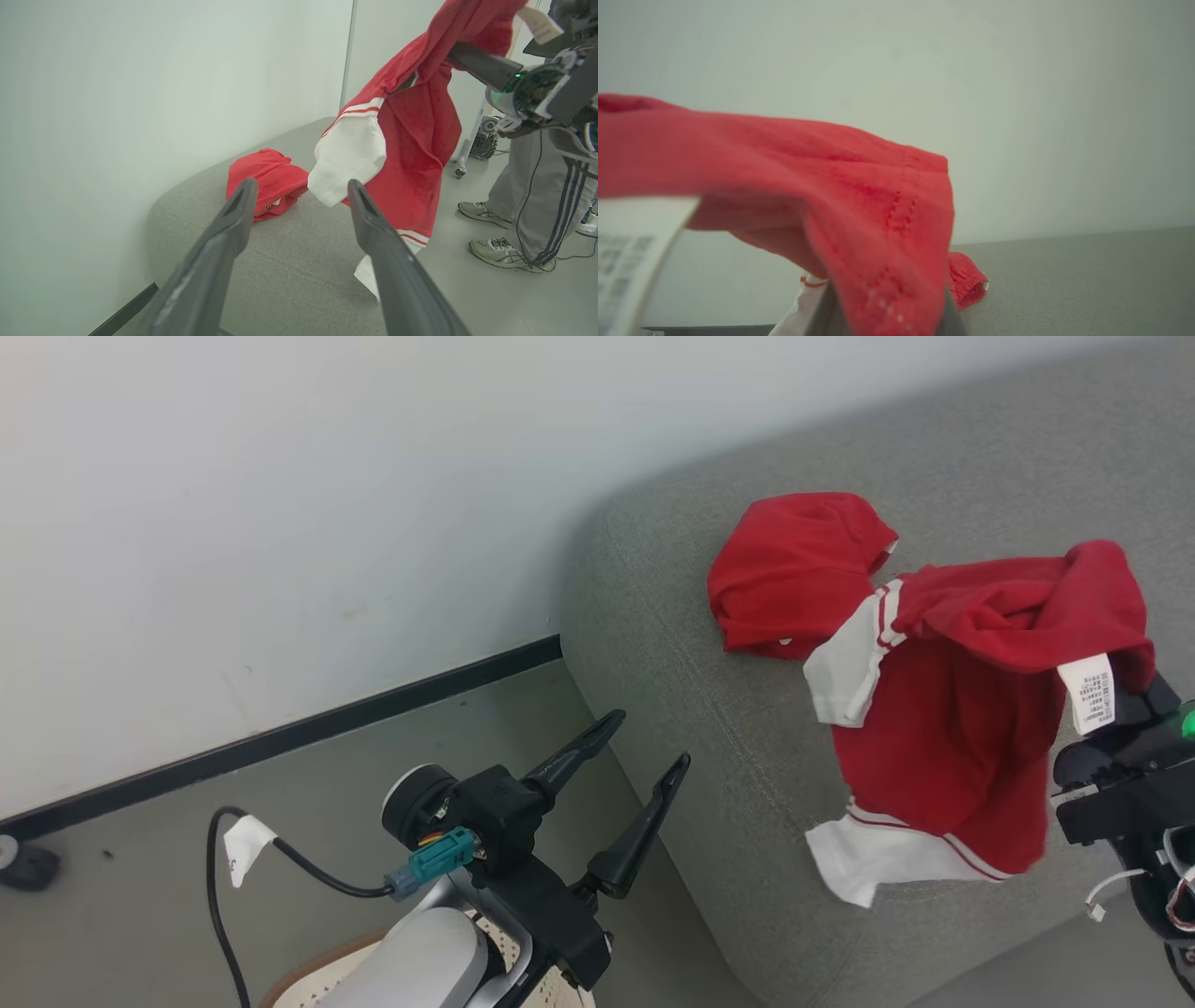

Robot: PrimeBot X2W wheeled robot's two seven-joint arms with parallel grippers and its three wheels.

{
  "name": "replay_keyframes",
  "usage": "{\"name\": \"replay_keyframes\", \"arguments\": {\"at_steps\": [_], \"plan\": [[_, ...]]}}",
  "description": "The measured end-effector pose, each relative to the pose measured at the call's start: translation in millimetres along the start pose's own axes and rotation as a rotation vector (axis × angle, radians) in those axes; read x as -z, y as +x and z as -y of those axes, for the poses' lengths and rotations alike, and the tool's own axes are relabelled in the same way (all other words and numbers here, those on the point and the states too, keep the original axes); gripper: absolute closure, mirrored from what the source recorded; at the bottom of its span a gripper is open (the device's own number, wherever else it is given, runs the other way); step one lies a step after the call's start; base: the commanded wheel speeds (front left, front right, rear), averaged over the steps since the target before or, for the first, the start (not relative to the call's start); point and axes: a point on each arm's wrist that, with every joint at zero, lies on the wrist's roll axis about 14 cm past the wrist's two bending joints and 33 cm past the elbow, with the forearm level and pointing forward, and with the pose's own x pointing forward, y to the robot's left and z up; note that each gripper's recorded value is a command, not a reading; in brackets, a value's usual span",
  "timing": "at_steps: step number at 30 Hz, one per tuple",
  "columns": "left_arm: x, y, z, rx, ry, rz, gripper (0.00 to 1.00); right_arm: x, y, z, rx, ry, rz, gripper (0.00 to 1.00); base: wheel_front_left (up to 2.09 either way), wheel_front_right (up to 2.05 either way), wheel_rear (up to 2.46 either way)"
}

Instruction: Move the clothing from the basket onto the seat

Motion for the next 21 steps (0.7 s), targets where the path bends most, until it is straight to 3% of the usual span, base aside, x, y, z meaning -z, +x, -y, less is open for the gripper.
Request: {"name": "replay_keyframes", "arguments": {"at_steps": [21], "plan": [[14.3,8.4,-5.8,0.03,-0.052,-0.02,0.0,-45.4,29.3,54.8,0.07,-0.187,0.077,1.0,0.0,0.0,0.0]]}}
